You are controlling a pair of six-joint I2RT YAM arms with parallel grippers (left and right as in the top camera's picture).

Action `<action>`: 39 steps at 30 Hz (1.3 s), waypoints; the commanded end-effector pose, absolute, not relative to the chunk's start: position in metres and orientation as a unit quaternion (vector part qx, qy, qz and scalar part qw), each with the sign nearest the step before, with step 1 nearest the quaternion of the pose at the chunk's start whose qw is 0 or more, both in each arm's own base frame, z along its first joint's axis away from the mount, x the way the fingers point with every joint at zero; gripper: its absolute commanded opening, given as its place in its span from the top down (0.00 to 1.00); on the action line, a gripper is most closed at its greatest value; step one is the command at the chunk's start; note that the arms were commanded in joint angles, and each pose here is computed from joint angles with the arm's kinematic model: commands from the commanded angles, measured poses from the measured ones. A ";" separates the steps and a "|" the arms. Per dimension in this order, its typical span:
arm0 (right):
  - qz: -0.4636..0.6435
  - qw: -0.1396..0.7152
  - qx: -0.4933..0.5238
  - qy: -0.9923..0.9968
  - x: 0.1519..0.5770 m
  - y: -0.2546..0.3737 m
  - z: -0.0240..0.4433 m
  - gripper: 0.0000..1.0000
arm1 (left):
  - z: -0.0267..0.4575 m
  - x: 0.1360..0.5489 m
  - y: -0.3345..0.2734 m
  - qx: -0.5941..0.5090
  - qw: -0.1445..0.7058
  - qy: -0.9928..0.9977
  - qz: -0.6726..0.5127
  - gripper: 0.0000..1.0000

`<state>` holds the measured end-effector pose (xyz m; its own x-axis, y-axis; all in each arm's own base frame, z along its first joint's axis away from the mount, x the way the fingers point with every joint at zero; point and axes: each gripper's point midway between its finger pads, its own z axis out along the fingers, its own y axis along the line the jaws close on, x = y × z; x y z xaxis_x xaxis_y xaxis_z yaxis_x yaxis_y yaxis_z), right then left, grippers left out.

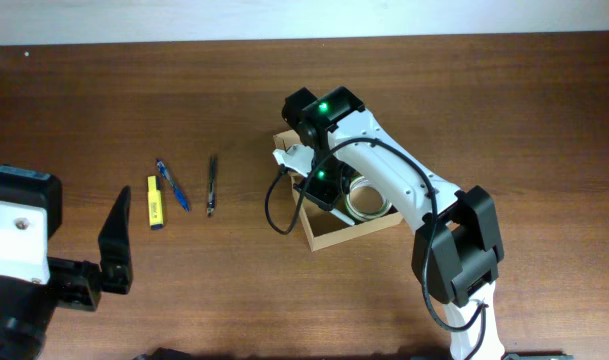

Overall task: Pack container
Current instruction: 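Lower the black marker into the box beside the tapes, release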

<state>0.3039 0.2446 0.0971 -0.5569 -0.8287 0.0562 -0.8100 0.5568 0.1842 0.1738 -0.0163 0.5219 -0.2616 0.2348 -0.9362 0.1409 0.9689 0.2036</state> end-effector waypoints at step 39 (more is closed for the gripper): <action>-0.045 0.091 0.456 -0.884 0.300 0.231 0.068 0.22 | 0.522 0.172 -0.021 0.138 0.597 0.790 0.036 0.01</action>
<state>0.2984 0.2342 0.0716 -0.5587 -0.8223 0.1079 -0.8042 0.5690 0.1717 0.1733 -0.0207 0.5219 -0.2550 0.2429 -0.9359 0.1658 0.9646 0.2052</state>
